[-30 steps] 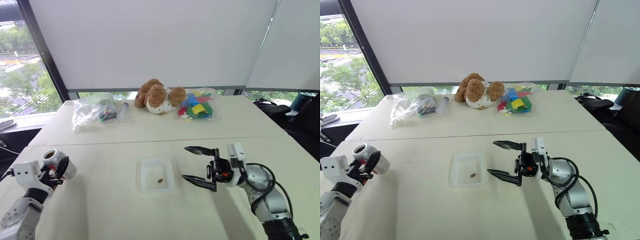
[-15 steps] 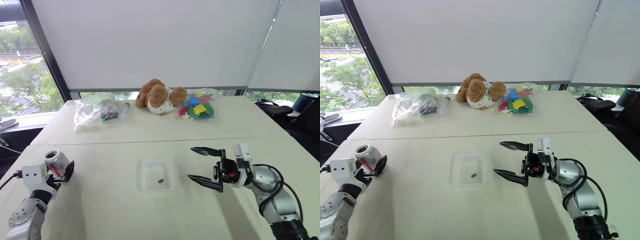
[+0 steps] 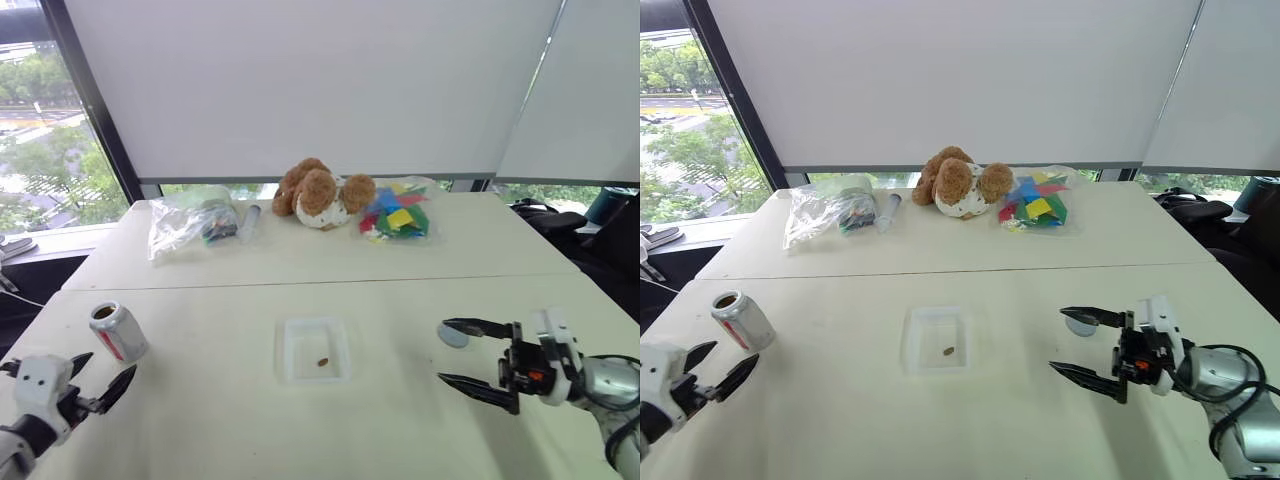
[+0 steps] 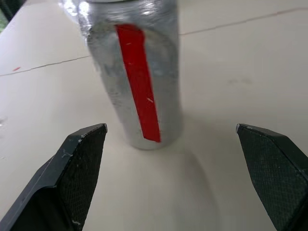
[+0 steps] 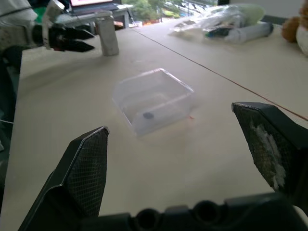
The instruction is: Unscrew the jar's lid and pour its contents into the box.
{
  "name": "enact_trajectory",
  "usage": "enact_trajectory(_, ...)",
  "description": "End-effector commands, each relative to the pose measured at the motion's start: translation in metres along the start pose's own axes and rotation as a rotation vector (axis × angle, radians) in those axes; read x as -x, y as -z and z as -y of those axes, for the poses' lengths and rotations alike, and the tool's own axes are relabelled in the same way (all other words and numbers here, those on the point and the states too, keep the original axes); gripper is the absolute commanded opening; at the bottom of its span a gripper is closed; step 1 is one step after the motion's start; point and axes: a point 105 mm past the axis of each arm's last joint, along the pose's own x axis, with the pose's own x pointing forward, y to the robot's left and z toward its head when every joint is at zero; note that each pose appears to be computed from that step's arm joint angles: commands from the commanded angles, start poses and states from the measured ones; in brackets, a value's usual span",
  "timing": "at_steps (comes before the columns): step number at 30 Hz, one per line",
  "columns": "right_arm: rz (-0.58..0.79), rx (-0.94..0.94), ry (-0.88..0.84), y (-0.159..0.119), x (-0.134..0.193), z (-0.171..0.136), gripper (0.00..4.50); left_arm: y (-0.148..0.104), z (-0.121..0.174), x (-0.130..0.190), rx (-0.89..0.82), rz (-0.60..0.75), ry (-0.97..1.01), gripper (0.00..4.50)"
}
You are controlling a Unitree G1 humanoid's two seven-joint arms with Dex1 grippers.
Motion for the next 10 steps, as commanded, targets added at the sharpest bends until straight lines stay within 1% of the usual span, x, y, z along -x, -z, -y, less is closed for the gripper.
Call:
enact_trajectory(1, -0.056, 0.062, 0.010, -0.011, 0.026, 0.005, 4.50, -0.008, 0.016, 0.029, -0.290, -0.075, 0.200, 4.45)
enact_trajectory(2, -0.086, 0.067, 0.002, -0.011, 0.031, 0.004, 4.50, -0.005, 0.023, 0.039, -0.361, -0.105, 0.258, 4.45)
enact_trajectory(4, -0.141, 0.046, -0.025, -0.014, 0.041, 0.005, 4.50, -0.006, 0.028, 0.053, -0.411, -0.131, 0.311, 4.45)
enact_trajectory(6, -0.197, 0.045, -0.062, -0.016, 0.050, 0.006, 4.50, -0.009, 0.027, 0.064, -0.414, -0.150, 0.338, 4.45)
enact_trajectory(10, -0.214, 0.071, -0.054, -0.012, 0.052, 0.014, 4.50, -0.010, 0.020, 0.071, -0.399, -0.171, 0.346, 4.45)
